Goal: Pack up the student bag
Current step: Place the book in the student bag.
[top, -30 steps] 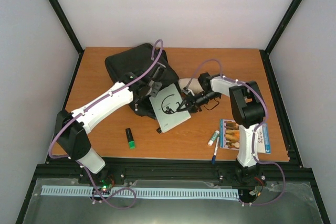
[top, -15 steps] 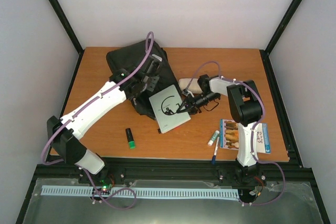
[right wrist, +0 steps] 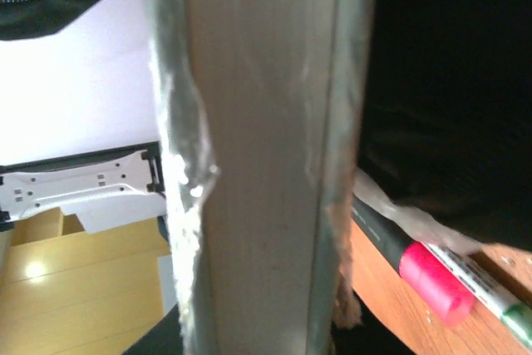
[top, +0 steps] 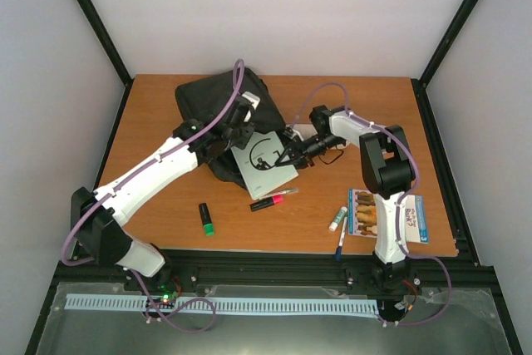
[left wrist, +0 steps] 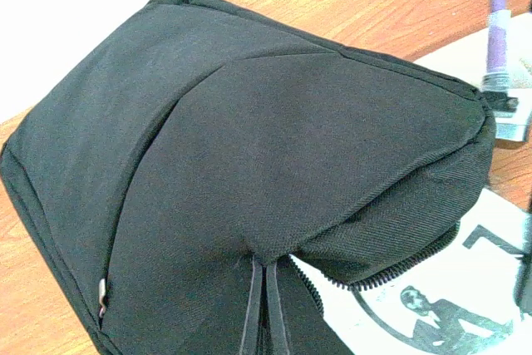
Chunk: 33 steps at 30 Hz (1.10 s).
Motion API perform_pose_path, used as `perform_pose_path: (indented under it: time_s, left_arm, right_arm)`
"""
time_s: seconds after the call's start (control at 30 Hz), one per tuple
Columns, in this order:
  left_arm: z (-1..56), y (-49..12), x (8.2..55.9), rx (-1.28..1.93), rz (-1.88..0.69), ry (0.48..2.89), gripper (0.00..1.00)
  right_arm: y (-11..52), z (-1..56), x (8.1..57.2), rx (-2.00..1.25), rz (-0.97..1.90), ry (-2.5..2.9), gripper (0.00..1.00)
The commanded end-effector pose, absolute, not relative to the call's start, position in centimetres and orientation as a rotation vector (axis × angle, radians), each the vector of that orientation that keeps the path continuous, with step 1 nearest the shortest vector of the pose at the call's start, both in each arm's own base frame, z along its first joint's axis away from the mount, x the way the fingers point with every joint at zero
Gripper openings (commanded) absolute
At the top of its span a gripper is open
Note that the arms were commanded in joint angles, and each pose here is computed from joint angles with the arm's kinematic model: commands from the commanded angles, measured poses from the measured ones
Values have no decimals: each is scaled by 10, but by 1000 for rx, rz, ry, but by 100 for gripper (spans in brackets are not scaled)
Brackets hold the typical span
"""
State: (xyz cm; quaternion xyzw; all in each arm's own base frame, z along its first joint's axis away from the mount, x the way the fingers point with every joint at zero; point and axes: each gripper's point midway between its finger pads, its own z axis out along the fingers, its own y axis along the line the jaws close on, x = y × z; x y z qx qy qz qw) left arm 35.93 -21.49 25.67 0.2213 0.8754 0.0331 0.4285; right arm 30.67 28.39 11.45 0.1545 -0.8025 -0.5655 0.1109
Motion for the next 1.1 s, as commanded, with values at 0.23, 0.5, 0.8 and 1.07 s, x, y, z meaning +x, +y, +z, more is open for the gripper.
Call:
perform_pose_path:
  time_s: [0.23,0.5,0.8,1.07]
  left_arm:
    - [295,-231,366,552,-40,2016,1]
    - [285,-232,366,570,-30,2033,1]
    - [286,-233,367,570,-41,2013,1]
    - [280,-233,367,579,-35,2013,1]
  right_arm:
    - [321,151,328,498,-1973,-2090,3]
    - [326,142,342,529,-1929,-2161,3]
    - [331,146,349,572,-1980,-2134,3]
    - [325,93,359,503,-1699,-2407,42]
